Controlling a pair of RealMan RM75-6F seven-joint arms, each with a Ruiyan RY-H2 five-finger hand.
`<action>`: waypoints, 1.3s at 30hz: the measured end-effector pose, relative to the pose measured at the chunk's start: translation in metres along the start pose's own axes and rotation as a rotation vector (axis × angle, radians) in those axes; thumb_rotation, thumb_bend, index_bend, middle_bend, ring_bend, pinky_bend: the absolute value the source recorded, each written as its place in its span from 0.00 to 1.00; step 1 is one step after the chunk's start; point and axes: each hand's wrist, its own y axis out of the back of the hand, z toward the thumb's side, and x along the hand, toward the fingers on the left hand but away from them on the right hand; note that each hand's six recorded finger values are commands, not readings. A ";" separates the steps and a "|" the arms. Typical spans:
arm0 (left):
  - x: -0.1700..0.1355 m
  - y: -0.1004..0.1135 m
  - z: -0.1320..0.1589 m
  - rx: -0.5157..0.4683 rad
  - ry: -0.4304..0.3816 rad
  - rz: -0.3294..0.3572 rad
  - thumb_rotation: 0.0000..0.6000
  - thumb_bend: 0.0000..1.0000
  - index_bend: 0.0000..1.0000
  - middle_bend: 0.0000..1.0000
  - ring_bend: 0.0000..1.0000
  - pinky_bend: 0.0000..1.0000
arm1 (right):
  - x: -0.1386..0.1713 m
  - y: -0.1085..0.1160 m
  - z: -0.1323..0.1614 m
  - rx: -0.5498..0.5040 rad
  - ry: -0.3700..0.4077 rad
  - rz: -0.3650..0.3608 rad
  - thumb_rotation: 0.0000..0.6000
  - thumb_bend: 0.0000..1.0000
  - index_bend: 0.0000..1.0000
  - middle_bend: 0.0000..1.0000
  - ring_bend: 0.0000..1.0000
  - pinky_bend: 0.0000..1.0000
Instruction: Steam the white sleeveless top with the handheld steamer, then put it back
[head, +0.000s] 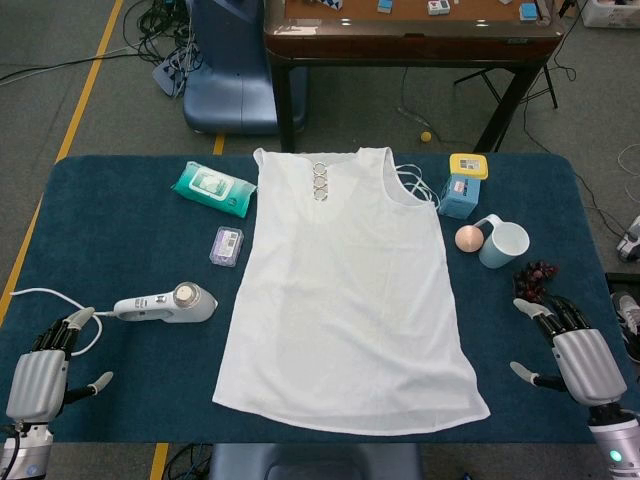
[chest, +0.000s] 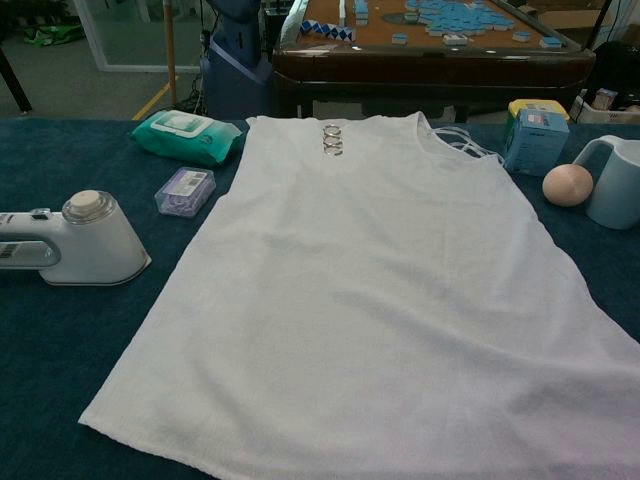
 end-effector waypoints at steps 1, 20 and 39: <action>0.000 0.000 0.000 0.001 0.000 0.000 1.00 0.04 0.13 0.17 0.15 0.20 | 0.000 0.000 0.000 0.001 0.000 -0.001 1.00 0.14 0.18 0.27 0.12 0.11; 0.031 0.000 0.014 0.006 -0.042 -0.005 1.00 0.04 0.13 0.17 0.15 0.20 | -0.016 0.060 0.008 0.124 0.021 -0.159 1.00 0.14 0.18 0.25 0.12 0.11; 0.091 -0.049 0.052 0.033 -0.109 -0.108 1.00 0.04 0.13 0.17 0.15 0.20 | -0.009 0.060 -0.004 0.100 -0.031 -0.137 1.00 0.14 0.18 0.25 0.12 0.11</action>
